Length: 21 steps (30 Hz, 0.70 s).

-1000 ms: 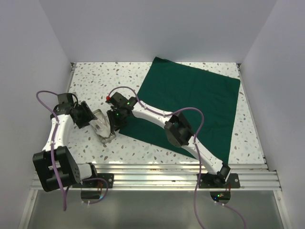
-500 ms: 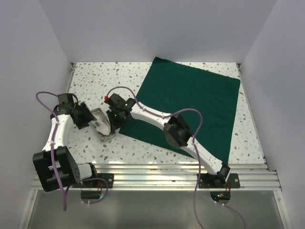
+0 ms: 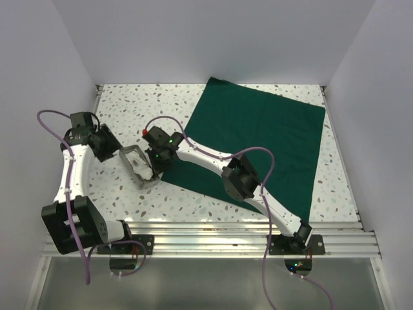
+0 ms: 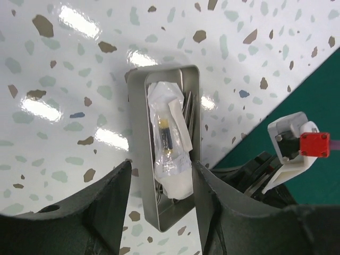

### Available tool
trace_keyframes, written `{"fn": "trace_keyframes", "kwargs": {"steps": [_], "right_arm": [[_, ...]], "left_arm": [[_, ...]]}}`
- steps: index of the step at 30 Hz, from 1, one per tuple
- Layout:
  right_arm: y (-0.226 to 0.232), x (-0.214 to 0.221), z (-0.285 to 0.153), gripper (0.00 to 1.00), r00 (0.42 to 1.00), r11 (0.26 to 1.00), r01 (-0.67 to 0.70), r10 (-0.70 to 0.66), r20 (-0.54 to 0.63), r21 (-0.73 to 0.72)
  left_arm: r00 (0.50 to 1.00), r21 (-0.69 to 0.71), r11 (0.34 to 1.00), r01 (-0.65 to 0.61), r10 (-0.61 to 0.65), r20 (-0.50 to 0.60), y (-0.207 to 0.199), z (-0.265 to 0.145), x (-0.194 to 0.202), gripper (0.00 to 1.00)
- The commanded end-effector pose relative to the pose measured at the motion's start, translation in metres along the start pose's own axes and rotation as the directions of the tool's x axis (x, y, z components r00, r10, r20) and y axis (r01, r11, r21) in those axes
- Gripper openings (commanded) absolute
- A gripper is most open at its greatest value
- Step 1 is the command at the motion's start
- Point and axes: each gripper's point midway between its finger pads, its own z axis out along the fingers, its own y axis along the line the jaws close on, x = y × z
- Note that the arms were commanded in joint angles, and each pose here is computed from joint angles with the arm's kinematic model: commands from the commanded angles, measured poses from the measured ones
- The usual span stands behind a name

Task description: Prepare the surgical pack

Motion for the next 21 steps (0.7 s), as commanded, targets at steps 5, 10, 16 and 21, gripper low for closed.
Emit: {"fn": "trace_keyframes", "kwargs": {"steps": [5,10,16,21], "right_arm": [[0.018,-0.042,-0.065,0.0,0.987,0.997,0.073,-0.077,0.139,0.028],[0.012,-0.056,-0.09,0.0,0.982,0.997,0.063,-0.069,0.174,0.041],[-0.018,-0.074,-0.138,0.0,0.971,0.993,0.043,-0.068,0.229,0.112],[-0.059,-0.081,-0.182,0.0,0.962,0.982,0.011,-0.063,0.268,0.19]], "left_arm": [[0.997,-0.038,0.999,-0.005,0.008,0.077,-0.002,-0.013,-0.034,0.53],[0.997,-0.045,0.999,-0.014,0.017,0.071,0.002,-0.01,-0.034,0.54],[0.998,-0.02,0.999,-0.035,0.036,0.051,-0.001,-0.008,-0.028,0.55],[0.999,0.059,0.998,-0.036,0.036,0.002,-0.012,0.001,-0.018,0.55]]}}
